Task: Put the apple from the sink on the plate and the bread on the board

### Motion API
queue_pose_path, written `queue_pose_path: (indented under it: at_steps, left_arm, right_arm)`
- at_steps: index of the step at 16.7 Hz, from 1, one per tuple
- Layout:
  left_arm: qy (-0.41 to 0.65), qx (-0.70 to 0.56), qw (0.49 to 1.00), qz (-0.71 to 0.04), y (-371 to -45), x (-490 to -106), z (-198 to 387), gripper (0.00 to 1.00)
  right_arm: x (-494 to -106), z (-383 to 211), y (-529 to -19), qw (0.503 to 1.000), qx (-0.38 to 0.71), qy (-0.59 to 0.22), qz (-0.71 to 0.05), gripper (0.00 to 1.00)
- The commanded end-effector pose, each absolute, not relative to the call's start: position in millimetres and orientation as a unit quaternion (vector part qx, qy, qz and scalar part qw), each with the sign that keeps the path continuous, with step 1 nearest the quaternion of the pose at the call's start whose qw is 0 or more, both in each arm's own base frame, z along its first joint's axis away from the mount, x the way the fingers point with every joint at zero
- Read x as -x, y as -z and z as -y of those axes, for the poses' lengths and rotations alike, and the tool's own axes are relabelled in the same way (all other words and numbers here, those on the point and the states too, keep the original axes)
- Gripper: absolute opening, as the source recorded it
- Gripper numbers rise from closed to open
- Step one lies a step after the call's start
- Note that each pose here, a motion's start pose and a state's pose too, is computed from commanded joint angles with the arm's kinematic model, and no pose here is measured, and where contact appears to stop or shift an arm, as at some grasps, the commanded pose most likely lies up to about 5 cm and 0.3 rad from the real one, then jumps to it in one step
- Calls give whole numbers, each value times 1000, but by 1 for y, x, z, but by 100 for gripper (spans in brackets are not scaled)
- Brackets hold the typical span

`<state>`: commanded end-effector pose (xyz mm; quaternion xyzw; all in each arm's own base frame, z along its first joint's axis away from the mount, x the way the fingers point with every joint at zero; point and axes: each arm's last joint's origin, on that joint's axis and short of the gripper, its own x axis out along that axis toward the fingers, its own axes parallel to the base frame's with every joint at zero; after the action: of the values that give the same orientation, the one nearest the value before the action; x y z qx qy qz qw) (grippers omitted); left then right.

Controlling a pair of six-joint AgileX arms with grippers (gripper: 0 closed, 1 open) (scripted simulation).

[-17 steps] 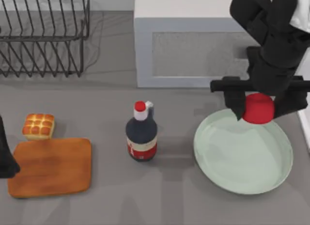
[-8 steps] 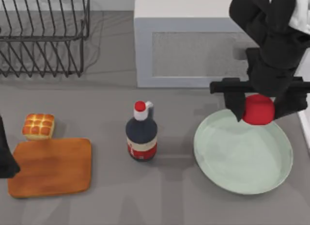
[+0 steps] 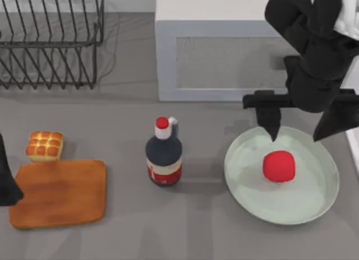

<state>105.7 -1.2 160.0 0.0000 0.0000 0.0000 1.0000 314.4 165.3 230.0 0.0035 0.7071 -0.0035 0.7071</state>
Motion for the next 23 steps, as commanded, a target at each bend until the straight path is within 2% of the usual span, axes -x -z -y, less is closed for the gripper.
queue_pose_path:
  at_steps: [1,2,13,18,23]
  left_arm:
    - [0,0,1000,0,-160,-106,1,100]
    - [0,0,1000,0,-160,-106,1,100]
    - [0,0,1000,0,-160,-106,1,100]
    - [0,0,1000,0,-160,-106,1,100]
    - [0,0,1000,0,-160,-106,1,100]
  right_arm:
    - [-314,-165,-230,707,-4,4,-707,98]
    - [-314,-165,-230,707,-4,4,-707,100]
    - [-312,-160,-233,714,-8,0,-700,100]
    - [-287,-128,-254,768,-32,-25,-639,100]
    - [-235,-80,-270,852,-59,-53,-518,100]
